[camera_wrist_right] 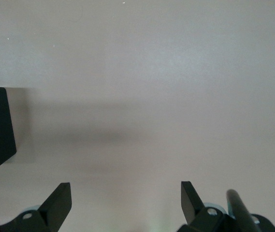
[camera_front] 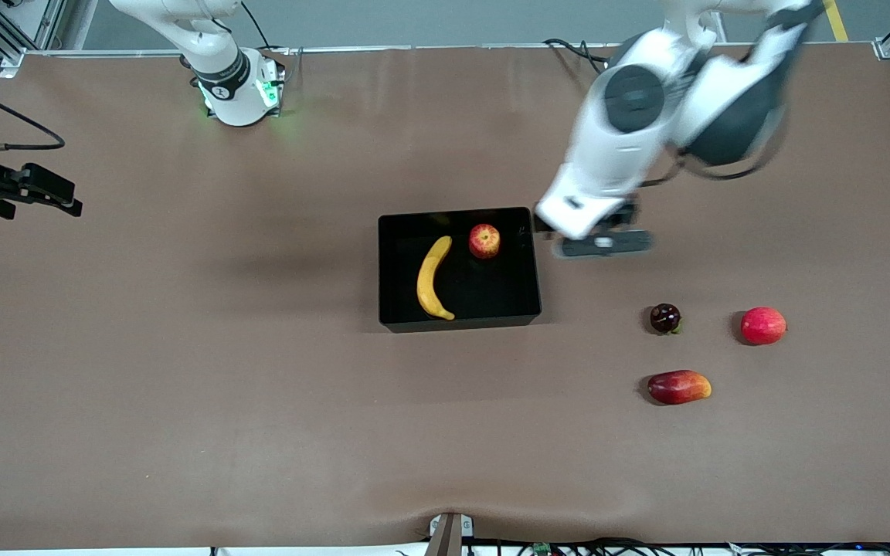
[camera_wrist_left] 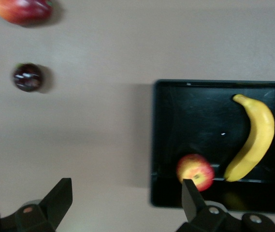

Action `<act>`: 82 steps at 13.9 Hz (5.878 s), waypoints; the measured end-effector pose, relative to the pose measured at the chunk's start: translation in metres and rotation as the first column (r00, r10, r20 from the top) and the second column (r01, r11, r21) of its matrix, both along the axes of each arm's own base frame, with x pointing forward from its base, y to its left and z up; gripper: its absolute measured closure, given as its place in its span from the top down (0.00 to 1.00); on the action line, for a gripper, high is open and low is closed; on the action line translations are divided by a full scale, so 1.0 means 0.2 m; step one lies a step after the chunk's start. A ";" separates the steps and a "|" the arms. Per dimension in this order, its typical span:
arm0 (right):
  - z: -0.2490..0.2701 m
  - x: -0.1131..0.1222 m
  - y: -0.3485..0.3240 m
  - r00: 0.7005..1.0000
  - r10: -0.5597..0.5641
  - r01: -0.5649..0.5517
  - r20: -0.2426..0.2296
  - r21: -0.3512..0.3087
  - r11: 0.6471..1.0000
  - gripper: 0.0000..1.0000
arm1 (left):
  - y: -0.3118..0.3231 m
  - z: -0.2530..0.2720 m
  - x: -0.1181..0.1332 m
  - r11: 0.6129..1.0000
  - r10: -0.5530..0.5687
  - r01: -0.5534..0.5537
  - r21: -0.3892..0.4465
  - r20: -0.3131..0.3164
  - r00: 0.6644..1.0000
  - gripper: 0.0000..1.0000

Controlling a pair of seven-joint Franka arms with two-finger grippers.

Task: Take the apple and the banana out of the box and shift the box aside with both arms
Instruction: 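Lower the left gripper into the box and grasp the red apple, then lift the red apple out and carry it beside the plum, then lower the apple next to the mango and open the left gripper, then move the left gripper back over the black box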

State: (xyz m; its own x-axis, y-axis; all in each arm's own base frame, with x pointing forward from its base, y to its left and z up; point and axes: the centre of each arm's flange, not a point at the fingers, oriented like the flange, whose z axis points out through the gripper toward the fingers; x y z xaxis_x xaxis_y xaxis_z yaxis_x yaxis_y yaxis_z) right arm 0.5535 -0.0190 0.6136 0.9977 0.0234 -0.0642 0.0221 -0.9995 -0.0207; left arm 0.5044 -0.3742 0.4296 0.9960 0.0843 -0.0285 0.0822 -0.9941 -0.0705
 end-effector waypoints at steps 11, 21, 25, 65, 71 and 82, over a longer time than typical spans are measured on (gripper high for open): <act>0.00 0.00 0.00 1.000 0.000 0.000 0.000 0.000 1.000 1.00 | -0.50 -0.96 -0.21 0.999 -0.020 0.018 -0.032 -0.062 0.998 1.00; 0.00 0.00 0.00 1.000 0.000 0.000 0.000 0.000 1.000 1.00 | -0.51 -1.19 -0.36 0.999 0.010 -0.006 0.038 -0.104 0.995 0.94; 0.00 0.00 0.00 1.000 0.000 0.000 0.000 0.000 1.000 1.00 | -0.51 -1.11 -0.33 0.998 0.036 -0.032 0.046 -0.086 0.996 0.70; 0.00 0.00 0.00 1.000 0.001 -0.001 -0.001 0.000 1.000 1.00 | 2.12 -1.13 1.07 0.880 -0.472 0.469 0.076 0.022 0.881 0.70; 0.00 0.00 0.00 1.000 0.001 -0.001 -0.001 0.000 1.000 1.00 | 2.16 -1.03 1.11 0.885 -0.461 0.454 0.100 0.055 0.886 0.96; 0.00 0.00 0.00 1.000 0.002 -0.002 -0.001 0.000 1.000 1.00 | 1.20 -0.28 0.95 0.959 -0.279 0.282 -0.029 0.092 0.956 1.00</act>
